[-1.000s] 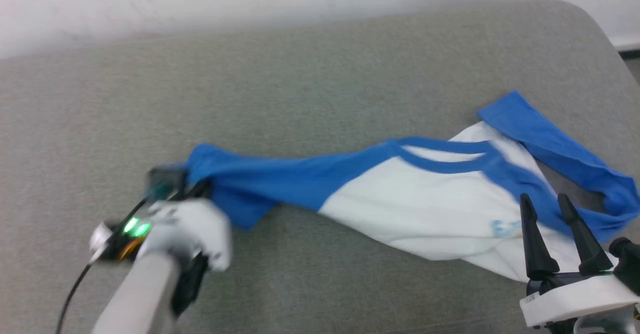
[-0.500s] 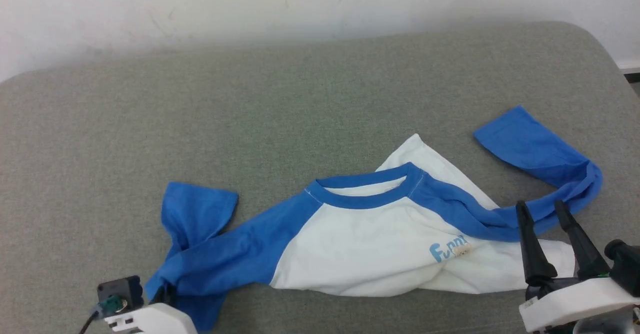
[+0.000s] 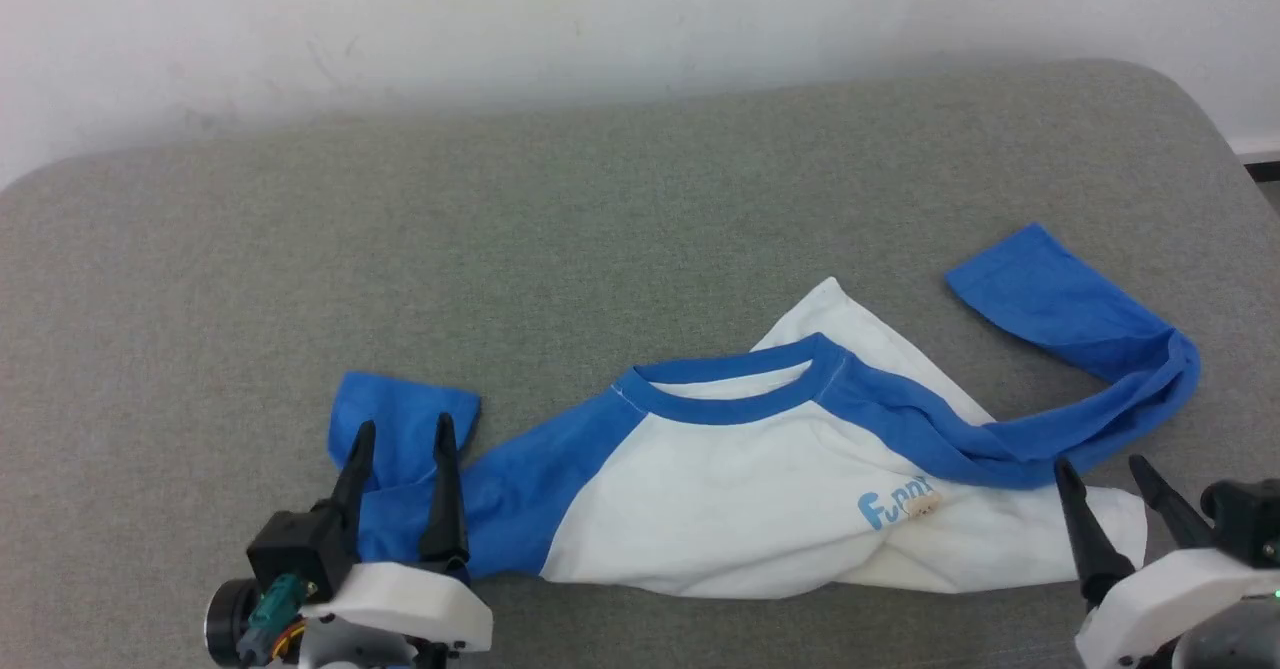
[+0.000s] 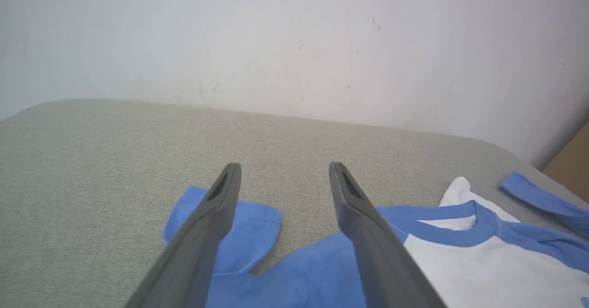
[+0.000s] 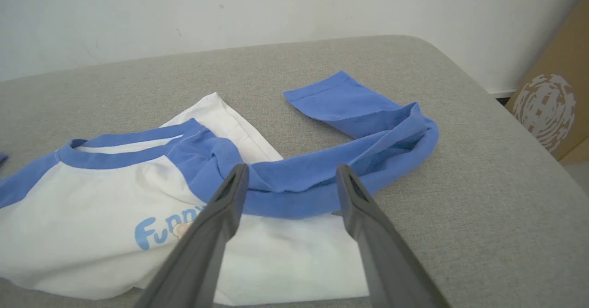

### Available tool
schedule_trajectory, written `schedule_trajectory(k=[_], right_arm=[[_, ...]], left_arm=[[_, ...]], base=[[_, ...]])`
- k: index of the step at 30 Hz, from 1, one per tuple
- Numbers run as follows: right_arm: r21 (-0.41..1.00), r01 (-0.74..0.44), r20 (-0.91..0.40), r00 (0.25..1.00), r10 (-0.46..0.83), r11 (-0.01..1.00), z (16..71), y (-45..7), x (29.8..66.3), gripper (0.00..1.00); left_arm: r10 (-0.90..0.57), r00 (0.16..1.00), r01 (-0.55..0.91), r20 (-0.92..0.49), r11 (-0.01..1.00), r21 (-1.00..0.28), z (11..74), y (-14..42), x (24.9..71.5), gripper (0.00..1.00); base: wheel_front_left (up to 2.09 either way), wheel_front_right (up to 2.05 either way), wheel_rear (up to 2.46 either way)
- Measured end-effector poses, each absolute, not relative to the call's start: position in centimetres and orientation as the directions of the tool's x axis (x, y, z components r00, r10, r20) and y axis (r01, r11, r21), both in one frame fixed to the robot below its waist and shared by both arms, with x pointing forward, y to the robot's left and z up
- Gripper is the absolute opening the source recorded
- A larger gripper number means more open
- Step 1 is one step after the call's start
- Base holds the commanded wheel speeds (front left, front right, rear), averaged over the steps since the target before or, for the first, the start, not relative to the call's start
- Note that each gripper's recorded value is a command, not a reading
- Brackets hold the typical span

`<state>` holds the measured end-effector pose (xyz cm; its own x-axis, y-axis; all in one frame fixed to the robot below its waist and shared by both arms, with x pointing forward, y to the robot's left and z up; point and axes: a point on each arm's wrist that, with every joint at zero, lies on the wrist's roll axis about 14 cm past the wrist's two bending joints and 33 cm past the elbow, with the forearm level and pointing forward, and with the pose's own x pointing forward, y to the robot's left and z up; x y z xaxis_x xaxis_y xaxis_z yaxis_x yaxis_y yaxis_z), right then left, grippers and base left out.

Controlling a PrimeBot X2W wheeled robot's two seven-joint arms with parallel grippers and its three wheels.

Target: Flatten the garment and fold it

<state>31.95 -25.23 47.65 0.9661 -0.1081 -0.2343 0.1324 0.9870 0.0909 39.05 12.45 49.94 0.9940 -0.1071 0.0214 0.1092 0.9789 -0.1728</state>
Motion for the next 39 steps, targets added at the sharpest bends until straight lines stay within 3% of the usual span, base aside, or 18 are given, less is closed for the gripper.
schedule_trajectory(k=[8,16,17,18,20,25,32,39], right_arm=[[0.039,-0.026,-0.417,0.908,0.04,0.999,45.1,-24.4,34.8,1.0],[0.036,-0.157,-0.608,0.78,0.146,0.987,41.7,-22.5,36.6,1.0],[0.037,-0.167,-0.632,0.76,0.153,0.985,41.2,-22.4,36.6,0.91],[0.038,-0.173,-0.649,0.745,0.156,0.984,40.8,-22.4,36.7,0.72],[0.04,-0.182,-0.671,0.724,0.161,0.983,40.2,-22.3,36.9,0.0],[0.046,-0.197,-0.675,0.717,0.176,0.979,40.2,-22.2,38.3,0.0],[-0.043,-0.185,-0.486,0.863,0.141,0.982,46.5,-23.7,43.7,0.0],[-0.093,-0.133,-0.305,0.947,0.099,0.987,52.0,-25.3,50.0,0.0]], left_arm=[[-0.108,0.992,0.119,0.066,0.976,-0.182,51.0,11.6,39.3,1.0],[-0.093,0.992,0.109,0.089,0.976,-0.189,51.4,11.7,39.9,1.0],[-0.092,0.992,0.107,0.085,0.976,-0.19,51.2,11.7,39.9,1.0],[-0.088,0.993,0.102,0.081,0.976,-0.192,51.1,11.8,40.0,1.0],[-0.077,0.994,0.089,0.072,0.977,-0.192,50.7,12.1,40.1,1.0],[-0.063,0.997,0.073,0.054,0.979,-0.189,50.0,12.5,40.3,1.0],[-0.072,0.996,0.081,0.058,0.98,-0.182,49.9,12.2,40.9,1.0],[-0.107,0.992,0.118,0.068,0.975,-0.186,49.7,11.0,42.6,1.0]], base=[[0.0,0.0,0.0],[0.0,0.0,0.0],[0.0,0.0,0.0],[0.0,0.0,0.0],[0.0,0.0,0.0],[0.0,0.0,0.0],[0.0,0.0,0.0],[0.0,0.0,0.0]])
